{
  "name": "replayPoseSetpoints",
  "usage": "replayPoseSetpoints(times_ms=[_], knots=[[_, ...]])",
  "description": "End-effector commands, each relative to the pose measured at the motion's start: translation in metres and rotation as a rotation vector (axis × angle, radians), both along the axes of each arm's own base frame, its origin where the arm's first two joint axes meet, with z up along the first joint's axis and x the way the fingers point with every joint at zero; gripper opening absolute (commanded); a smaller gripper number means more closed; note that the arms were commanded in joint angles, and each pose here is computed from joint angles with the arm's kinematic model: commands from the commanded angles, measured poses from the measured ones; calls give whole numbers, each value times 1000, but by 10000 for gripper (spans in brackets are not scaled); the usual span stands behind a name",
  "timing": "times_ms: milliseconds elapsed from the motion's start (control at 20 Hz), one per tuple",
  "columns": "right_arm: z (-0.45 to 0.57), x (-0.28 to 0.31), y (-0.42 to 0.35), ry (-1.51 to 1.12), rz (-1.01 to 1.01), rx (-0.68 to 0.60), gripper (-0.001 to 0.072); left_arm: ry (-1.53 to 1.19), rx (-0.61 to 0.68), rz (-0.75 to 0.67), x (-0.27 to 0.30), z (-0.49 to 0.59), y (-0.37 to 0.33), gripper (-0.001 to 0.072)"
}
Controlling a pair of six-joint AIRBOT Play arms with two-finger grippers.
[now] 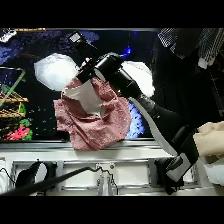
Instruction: Fold the clothes and pants, and hang the long-sleeved shirts on hangers.
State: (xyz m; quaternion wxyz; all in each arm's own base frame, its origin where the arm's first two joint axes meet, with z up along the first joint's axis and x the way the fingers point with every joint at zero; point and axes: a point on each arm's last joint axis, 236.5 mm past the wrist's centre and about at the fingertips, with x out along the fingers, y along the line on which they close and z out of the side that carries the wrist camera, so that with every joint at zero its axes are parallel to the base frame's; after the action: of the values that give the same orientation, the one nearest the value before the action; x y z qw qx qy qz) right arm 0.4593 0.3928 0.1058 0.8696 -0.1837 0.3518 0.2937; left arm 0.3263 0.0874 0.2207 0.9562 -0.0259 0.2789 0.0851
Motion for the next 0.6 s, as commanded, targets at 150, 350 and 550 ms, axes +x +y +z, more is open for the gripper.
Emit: replayPoseSetpoints(times_ms=[150, 350, 550], knots=[[2, 3, -2, -19, -2, -9, 21, -235, -153, -293, -98, 64, -128, 11], [1, 2, -3, -11, -2, -17, 21, -296, -252, -543, -143, 83, -195, 11], [3, -1, -5, -4, -3, -16, 21, -234, -190, -577, -137, 68, -193, 11]])
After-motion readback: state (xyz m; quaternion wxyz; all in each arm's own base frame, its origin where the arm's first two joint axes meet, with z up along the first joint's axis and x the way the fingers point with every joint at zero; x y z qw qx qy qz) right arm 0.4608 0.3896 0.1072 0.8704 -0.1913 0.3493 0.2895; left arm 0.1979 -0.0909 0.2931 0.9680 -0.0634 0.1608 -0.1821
